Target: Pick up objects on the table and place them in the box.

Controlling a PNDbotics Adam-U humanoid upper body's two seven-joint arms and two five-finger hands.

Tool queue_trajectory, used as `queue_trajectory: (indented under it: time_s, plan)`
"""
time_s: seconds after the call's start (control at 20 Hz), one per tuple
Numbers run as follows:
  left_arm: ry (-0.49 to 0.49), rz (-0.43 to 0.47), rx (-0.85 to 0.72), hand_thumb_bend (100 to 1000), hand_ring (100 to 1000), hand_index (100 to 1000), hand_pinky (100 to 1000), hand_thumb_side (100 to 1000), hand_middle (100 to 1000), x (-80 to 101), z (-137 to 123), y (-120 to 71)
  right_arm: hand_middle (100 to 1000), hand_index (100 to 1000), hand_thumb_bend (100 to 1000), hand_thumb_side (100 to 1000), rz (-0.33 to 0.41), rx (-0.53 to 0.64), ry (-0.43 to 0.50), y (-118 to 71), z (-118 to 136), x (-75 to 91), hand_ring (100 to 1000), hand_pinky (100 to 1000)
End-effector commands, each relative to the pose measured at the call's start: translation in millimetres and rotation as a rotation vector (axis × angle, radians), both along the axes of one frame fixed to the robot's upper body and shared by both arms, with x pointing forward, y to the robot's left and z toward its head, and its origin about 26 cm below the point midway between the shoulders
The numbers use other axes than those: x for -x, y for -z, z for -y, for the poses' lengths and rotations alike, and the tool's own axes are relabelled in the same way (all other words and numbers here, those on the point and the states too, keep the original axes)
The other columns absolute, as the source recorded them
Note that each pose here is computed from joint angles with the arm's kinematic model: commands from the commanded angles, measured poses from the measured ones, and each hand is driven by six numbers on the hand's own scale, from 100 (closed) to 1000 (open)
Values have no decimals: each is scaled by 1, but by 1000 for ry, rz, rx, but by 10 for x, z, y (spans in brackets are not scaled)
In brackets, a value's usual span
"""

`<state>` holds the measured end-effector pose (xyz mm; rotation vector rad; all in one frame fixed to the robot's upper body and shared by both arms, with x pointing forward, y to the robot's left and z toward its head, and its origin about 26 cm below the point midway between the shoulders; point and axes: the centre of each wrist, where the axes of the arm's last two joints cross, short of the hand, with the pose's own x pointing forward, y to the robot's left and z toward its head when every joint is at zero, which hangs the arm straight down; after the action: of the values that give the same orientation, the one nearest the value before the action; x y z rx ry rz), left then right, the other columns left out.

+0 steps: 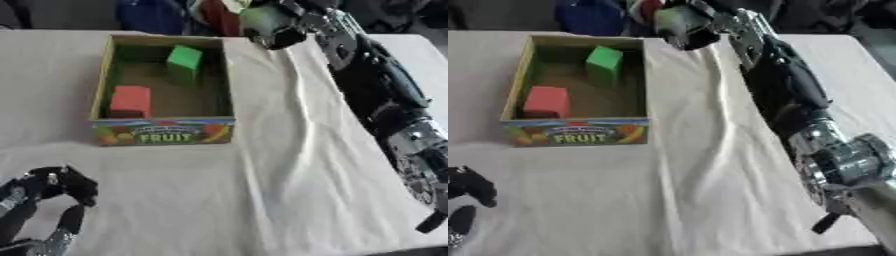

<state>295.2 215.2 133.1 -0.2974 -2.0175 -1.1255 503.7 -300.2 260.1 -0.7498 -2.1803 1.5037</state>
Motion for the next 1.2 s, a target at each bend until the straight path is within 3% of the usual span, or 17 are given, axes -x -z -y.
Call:
queue_trajectory:
  time_s: [0.05, 0.15, 0.2, 0.25, 0.4, 0.6, 0.65, 0.8, 0.85, 1.0, 1.05, 1.2]
  plan:
    - [19, 13, -5, 100, 575, 741, 589, 377, 588, 8, 2, -55, 317, 430, 100, 165, 24, 21, -78, -208, -242, -11, 303, 244]
    - [26, 12, -4, 100, 575, 741, 589, 377, 590, 8, 12, -58, 322, 432, 100, 169, 4, 37, -109, -185, -390, -30, 310, 256]
    - [28, 12, -3, 100, 577, 741, 589, 381, 590, 7, 16, -60, 324, 434, 157, 153, -6, 46, -119, -168, -450, -37, 313, 263]
    - [31, 11, -2, 100, 578, 741, 588, 377, 590, 6, 21, -63, 331, 440, 100, 171, -20, 56, -127, -136, -515, -46, 323, 280]
    - [41, 11, -2, 100, 581, 741, 589, 376, 591, 4, 38, -70, 363, 459, 100, 177, -64, 91, -149, 2, -675, -68, 365, 329]
    - [50, 12, 1, 100, 581, 741, 588, 376, 591, 4, 54, -78, 463, 534, 175, 176, -110, 151, -167, 192, -814, -85, 473, 438]
    - [50, 12, 2, 100, 581, 741, 588, 376, 591, 4, 56, -80, 503, 573, 139, 250, -118, 160, -174, 242, -838, -87, 495, 457]
    - [51, 12, 2, 100, 582, 741, 588, 377, 591, 2, 58, -82, 584, 678, 181, 358, -119, 196, -196, 334, -881, -83, 554, 502]
    - [51, 12, 1, 100, 582, 741, 588, 377, 591, 2, 59, -83, 642, 732, 201, 437, -115, 204, -201, 353, -886, -81, 599, 535]
    - [52, 13, 1, 100, 582, 741, 588, 377, 591, 2, 61, -84, 642, 732, 201, 437, -106, 214, -205, 384, -888, -81, 599, 535]
    - [51, 12, 1, 100, 583, 741, 588, 376, 592, 2, 60, -83, 803, 839, 317, 601, -103, 214, -205, 386, -884, -82, 768, 671]
    - [45, 11, 1, 100, 583, 741, 587, 377, 592, 2, 52, -78, 856, 868, 408, 654, -75, 188, -210, 349, -844, -76, 837, 742]
